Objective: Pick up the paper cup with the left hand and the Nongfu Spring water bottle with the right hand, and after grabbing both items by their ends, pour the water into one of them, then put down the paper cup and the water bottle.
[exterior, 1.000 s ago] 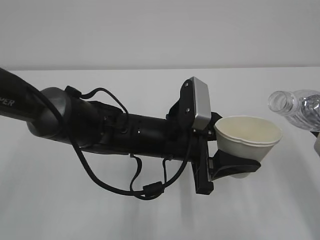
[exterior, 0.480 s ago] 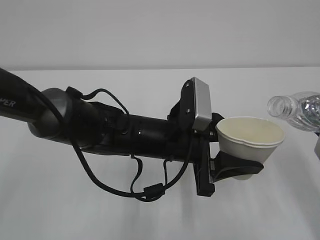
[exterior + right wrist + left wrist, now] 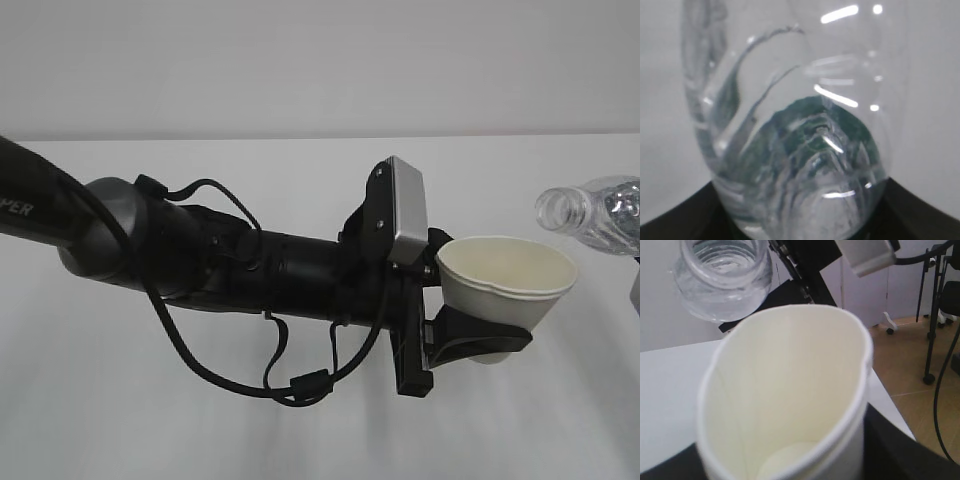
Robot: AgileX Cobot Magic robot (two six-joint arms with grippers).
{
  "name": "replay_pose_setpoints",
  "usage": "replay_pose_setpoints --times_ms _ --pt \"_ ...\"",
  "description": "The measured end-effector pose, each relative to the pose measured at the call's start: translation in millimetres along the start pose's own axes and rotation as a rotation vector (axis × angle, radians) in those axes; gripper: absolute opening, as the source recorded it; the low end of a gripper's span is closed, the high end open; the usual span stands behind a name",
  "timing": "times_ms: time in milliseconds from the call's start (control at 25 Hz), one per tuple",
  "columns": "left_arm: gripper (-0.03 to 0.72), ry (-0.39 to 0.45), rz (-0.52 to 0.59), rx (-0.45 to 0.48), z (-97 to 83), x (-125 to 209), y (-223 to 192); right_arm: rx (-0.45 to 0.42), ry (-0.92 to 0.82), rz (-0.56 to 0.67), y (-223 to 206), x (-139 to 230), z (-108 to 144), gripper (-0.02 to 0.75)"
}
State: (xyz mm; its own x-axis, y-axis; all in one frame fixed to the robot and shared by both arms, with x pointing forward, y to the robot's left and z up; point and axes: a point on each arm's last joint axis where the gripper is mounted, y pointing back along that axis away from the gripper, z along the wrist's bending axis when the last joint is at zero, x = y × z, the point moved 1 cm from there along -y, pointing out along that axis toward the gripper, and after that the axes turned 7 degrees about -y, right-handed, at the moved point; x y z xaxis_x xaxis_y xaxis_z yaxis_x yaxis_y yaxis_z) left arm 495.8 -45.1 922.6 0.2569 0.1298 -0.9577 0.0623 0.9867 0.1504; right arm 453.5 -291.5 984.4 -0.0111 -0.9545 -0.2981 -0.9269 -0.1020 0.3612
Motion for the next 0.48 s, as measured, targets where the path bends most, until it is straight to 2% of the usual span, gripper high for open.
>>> replay_pose_setpoints --times_ms 480 --pt "0.412 0.018 0.016 -0.038 3.8 1.6 0.1 0.007 0.038 -0.003 0.0 -0.3 -0.7 0.456"
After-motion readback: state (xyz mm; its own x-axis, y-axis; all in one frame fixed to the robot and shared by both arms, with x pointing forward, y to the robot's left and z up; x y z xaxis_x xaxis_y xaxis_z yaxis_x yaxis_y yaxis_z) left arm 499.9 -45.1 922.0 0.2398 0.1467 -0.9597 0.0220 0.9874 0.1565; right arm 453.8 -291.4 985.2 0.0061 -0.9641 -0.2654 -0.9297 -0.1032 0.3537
